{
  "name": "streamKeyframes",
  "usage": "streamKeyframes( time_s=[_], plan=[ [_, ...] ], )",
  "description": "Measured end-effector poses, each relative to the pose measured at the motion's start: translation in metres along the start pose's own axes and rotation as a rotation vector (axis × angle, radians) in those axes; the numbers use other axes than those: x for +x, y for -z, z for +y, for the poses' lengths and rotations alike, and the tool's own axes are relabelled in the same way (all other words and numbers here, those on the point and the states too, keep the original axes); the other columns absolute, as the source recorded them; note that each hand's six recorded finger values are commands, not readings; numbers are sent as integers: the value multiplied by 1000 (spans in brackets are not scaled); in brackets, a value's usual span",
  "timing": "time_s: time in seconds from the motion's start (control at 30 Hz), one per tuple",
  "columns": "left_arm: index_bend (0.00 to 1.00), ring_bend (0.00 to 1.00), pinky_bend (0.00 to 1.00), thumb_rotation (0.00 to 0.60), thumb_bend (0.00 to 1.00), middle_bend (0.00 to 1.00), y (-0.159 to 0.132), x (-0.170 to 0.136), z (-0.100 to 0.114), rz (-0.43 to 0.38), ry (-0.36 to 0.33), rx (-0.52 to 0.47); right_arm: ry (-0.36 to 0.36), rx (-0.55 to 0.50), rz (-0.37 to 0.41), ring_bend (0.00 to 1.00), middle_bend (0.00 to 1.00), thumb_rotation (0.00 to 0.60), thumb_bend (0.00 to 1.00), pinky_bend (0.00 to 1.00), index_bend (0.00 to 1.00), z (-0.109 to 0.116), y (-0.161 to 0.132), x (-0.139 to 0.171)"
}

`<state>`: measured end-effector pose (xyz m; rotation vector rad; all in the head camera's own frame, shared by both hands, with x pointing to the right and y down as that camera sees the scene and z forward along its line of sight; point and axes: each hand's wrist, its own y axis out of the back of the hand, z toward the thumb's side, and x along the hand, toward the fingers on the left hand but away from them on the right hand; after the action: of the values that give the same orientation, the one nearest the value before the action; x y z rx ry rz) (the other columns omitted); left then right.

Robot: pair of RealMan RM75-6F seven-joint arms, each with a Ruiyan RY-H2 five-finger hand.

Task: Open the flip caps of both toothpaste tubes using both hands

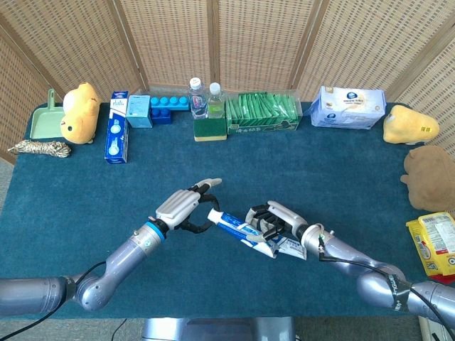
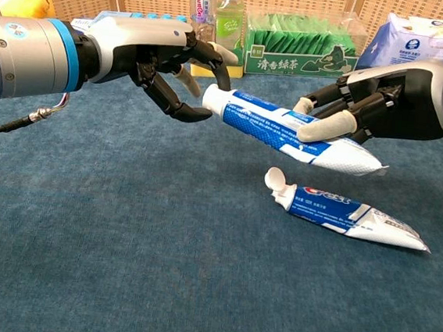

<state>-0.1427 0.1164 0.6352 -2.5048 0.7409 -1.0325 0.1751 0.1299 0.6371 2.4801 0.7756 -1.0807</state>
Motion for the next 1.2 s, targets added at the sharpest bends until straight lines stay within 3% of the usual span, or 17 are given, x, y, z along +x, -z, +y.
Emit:
streamKeyframes(
  time_s=[1.2],
  plan=[
    [536,0,197,600,337,85,3,-1,6,10,-26,-5,59,-46,-9,721,740,600,564,790,867,23,8,0]
  ],
)
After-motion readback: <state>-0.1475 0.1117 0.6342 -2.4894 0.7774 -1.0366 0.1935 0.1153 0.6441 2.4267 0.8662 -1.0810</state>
